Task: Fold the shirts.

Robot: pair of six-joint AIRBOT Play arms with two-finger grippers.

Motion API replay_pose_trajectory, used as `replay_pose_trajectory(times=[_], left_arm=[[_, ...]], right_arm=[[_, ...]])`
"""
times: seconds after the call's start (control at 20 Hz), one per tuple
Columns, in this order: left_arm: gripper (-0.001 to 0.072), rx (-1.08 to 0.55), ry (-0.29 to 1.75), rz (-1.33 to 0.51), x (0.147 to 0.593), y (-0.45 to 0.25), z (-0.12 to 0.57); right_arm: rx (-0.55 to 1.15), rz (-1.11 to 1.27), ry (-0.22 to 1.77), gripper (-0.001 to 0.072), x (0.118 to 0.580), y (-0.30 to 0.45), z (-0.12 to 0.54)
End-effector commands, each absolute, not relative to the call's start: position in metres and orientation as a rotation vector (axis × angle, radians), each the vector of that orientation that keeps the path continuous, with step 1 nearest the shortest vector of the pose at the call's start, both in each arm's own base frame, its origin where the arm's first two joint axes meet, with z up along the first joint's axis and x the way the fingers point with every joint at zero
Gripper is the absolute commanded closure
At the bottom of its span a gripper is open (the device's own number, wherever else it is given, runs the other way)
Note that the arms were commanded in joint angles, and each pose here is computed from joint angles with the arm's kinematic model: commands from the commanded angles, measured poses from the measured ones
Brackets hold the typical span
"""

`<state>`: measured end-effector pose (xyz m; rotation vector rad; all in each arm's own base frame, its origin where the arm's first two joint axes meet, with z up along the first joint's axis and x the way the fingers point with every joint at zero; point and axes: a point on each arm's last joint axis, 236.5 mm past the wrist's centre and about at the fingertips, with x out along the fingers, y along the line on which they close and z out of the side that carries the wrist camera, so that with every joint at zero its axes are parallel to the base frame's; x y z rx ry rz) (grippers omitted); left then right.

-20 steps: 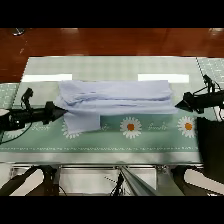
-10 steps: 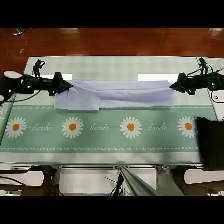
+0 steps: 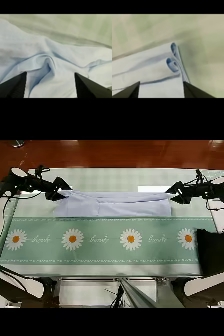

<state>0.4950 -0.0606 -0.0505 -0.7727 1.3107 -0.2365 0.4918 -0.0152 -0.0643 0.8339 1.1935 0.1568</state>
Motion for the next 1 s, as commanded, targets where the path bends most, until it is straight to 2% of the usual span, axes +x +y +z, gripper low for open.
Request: replay_pose_trajectory(times=[0.0,0.15,0.3,0.5,0.7,0.75,0.8,0.85,0.9,0.95], left_arm=[[0.0003,-0.681,1.429,-0.234,0.469,-0.027,-0.047],[0.0003,-0.602,1.542,-0.096,0.424,0.041,-0.040],[0.0003,-0.672,1.423,0.069,0.408,0.071,-0.038],[0.0003,-0.713,1.058,-0.100,0.407,-0.005,0.000],[0.0005,-0.657,1.060,-0.223,0.374,-0.069,0.006],[0.0008,-0.628,1.082,-0.265,0.369,-0.082,0.005],[0.0026,-0.609,1.092,-0.290,0.367,-0.092,0.004],[0.0308,-0.599,1.103,-0.309,0.365,-0.100,0.002],[0.0687,-0.583,1.108,-0.329,0.363,-0.108,0.002],[0.0687,-0.547,1.109,-0.368,0.360,-0.118,0.003]], right_arm=[[0.839,0.178,1.219,0.0091,0.481,-0.035,-0.054],[0.837,0.129,1.314,0.0092,0.444,-0.072,-0.058],[0.880,0.124,1.370,0.0091,0.429,-0.067,-0.076],[0.870,0.244,1.378,0.0092,0.444,-0.019,-0.090],[0.844,0.287,1.414,0.0104,0.452,0.024,-0.106],[0.844,0.295,1.423,0.0266,0.451,0.031,-0.106],[0.852,0.320,1.424,0.0572,0.450,0.037,-0.100],[0.845,0.365,1.420,0.0695,0.447,0.042,-0.089],[0.814,0.391,1.419,0.0695,0.442,0.042,-0.076],[0.759,0.388,1.423,0.0695,0.435,0.035,-0.063]])
